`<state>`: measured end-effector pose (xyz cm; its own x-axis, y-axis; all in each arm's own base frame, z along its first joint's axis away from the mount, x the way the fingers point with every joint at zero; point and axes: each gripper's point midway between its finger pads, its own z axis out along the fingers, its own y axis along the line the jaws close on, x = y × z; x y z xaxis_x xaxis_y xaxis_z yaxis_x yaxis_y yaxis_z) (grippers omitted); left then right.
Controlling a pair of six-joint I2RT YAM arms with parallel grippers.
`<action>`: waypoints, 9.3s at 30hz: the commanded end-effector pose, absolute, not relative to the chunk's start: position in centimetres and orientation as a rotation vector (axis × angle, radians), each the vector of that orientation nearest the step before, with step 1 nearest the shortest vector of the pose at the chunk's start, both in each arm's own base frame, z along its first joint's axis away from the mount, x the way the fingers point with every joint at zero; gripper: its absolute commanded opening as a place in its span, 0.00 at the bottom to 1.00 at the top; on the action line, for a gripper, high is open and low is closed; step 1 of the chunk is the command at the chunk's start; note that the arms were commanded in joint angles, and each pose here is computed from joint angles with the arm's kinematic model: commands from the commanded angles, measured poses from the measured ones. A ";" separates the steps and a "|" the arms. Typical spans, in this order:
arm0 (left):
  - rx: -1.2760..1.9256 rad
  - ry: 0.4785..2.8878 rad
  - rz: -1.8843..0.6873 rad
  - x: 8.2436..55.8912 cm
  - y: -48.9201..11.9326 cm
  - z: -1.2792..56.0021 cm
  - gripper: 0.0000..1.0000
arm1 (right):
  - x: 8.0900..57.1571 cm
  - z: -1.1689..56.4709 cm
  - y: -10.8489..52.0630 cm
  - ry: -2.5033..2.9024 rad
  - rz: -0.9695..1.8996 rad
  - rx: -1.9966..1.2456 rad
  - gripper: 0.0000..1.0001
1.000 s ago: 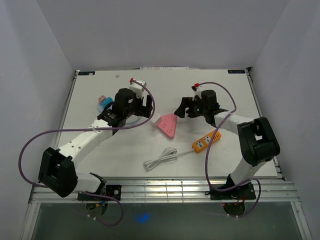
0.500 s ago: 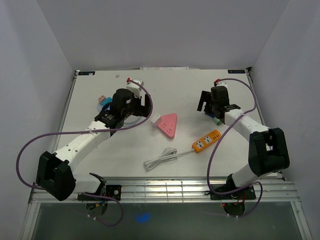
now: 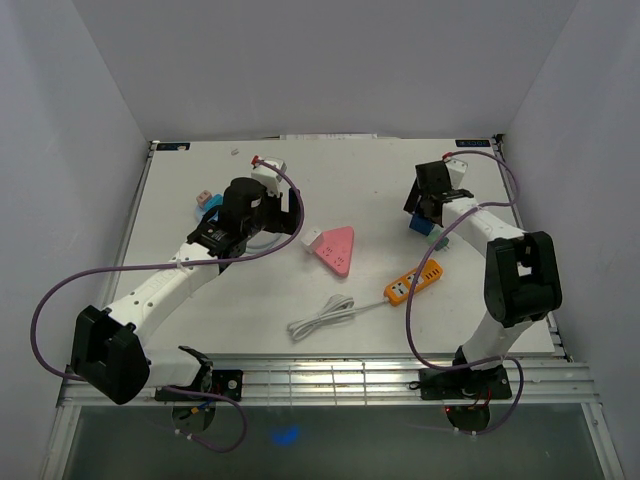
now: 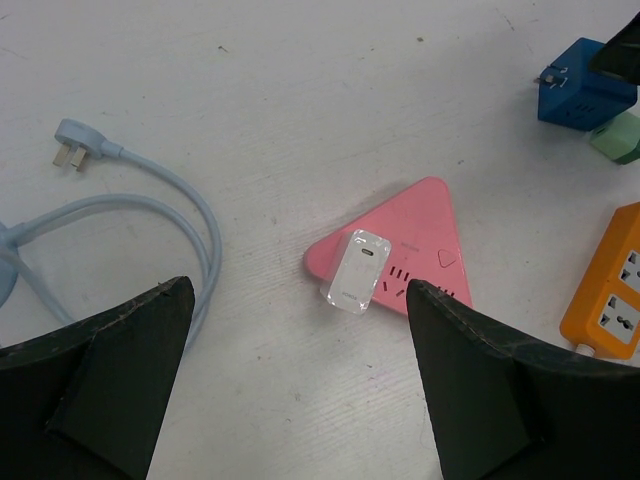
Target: Insert the plug
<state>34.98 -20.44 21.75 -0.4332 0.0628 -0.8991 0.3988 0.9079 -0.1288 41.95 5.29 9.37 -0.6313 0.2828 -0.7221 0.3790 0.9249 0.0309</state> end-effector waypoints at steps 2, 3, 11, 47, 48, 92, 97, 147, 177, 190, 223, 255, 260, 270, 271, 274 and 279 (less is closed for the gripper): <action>0.327 1.953 -0.432 34.7 -20.7 23.9 0.98 | 42.5 9.7 4.3 2.263 -0.225 0.604 0.89; 0.327 1.954 -0.432 34.7 -20.7 23.9 0.98 | 42.6 9.6 4.3 2.262 -0.223 0.611 0.90; 0.329 1.959 -0.435 34.7 -20.8 23.8 0.98 | 43.0 8.1 4.7 2.295 -0.217 0.592 0.94; 0.143 2.079 -0.823 32.2 -24.2 27.8 0.98 | 33.3 23.0 20.7 1.494 0.693 -0.589 0.08; 0.126 2.089 -0.865 32.0 -24.6 28.2 0.98 | 32.7 23.4 21.3 1.474 0.703 -0.619 0.08; -0.698 2.447 -1.379 30.4 -27.2 28.4 0.98 | 27.3 28.9 29.8 0.993 0.223 -1.093 0.08; -0.734 2.421 -1.399 31.6 -27.6 28.6 0.98 | 27.1 28.4 30.0 0.998 0.212 -1.111 0.08; -0.664 2.383 -1.426 31.8 -28.2 26.2 0.33 | 27.7 28.9 31.7 0.976 0.179 -1.152 0.57; 0.219 2.206 -1.715 29.0 -27.6 27.6 0.03 | 26.3 30.4 29.5 1.278 0.698 -0.979 0.89; 0.291 2.193 -1.805 28.1 -27.8 28.5 0.04 | 25.4 29.8 30.9 1.274 0.796 -1.055 0.89; 0.290 2.227 -1.698 28.3 -26.9 28.2 0.96 | 25.5 28.7 30.9 1.323 0.837 -1.029 0.08; 0.061 2.245 -1.036 36.7 -19.6 18.8 0.98 | 29.1 14.6 29.7 1.734 0.689 -1.000 0.08; 0.079 2.245 -1.066 36.3 -19.9 18.6 0.98 | 29.1 13.5 30.0 1.755 0.684 -1.011 0.08; 0.104 2.263 -1.113 35.7 -20.3 17.9 0.98 | 29.9 13.0 30.0 1.772 0.648 -0.985 0.08; 0.103 2.266 -1.115 35.7 -20.3 17.8 0.98 | 30.0 13.0 30.1 1.771 0.649 -0.984 0.08; 0.105 2.271 -1.119 35.7 -20.4 17.7 0.98 | 30.1 12.9 30.2 1.770 0.647 -0.980 0.08; 0.112 2.276 -1.134 35.5 -20.6 17.5 0.98 | 30.5 13.0 29.9 1.779 0.616 -0.958 0.08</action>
